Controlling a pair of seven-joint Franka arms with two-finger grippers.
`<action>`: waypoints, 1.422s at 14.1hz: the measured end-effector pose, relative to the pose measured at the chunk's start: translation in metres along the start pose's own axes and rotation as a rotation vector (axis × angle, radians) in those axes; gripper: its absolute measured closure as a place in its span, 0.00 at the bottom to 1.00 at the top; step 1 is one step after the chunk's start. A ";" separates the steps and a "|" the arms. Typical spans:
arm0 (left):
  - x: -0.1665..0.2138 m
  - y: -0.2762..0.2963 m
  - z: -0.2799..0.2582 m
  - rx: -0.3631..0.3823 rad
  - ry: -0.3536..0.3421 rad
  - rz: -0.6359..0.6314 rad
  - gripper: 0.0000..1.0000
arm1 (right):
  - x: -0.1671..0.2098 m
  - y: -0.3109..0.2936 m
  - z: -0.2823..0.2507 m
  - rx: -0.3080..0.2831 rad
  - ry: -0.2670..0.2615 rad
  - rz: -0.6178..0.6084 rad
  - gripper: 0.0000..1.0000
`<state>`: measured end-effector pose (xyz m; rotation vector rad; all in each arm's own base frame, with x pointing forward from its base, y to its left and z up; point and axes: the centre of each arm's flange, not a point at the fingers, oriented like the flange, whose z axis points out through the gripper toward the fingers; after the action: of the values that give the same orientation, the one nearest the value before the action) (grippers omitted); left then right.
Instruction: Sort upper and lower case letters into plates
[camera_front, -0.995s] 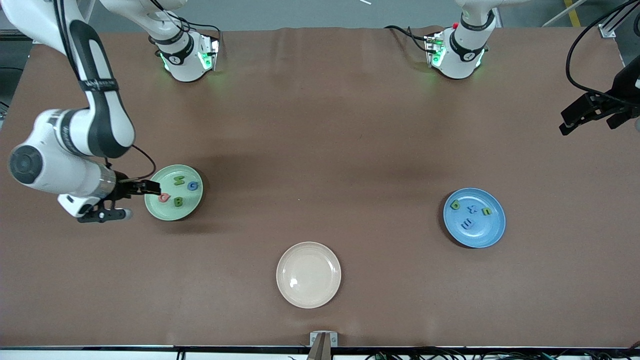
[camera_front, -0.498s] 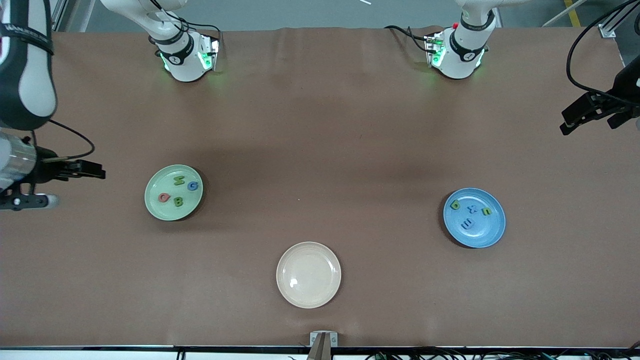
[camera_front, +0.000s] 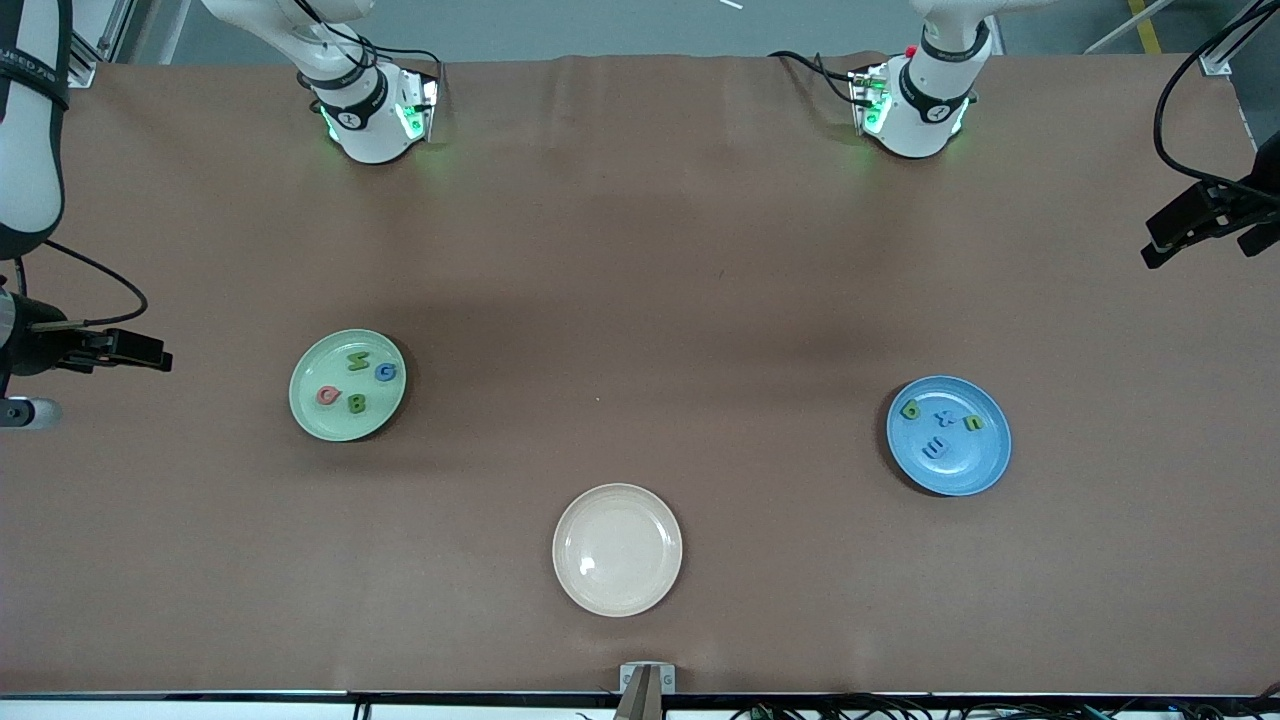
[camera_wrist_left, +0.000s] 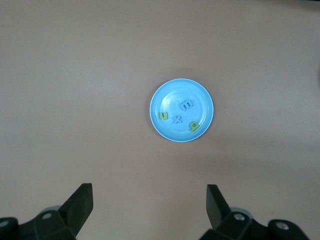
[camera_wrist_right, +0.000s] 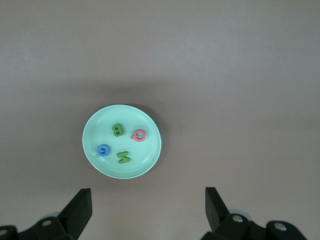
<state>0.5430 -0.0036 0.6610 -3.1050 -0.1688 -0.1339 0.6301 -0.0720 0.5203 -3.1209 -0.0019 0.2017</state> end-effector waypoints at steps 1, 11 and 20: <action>0.000 0.000 0.000 0.000 0.000 0.000 0.00 | -0.002 0.000 -0.001 0.002 -0.013 0.000 0.00; -0.001 0.006 0.000 0.000 -0.003 0.010 0.00 | -0.039 -0.005 -0.039 0.020 -0.012 -0.002 0.00; -0.001 0.006 0.001 0.000 -0.006 0.012 0.00 | -0.097 -0.017 -0.073 0.045 0.028 0.004 0.00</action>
<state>0.5427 -0.0101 0.6596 -3.1061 -0.1506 -0.1242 0.5431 -0.0566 0.6052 -3.0789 0.0085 0.1556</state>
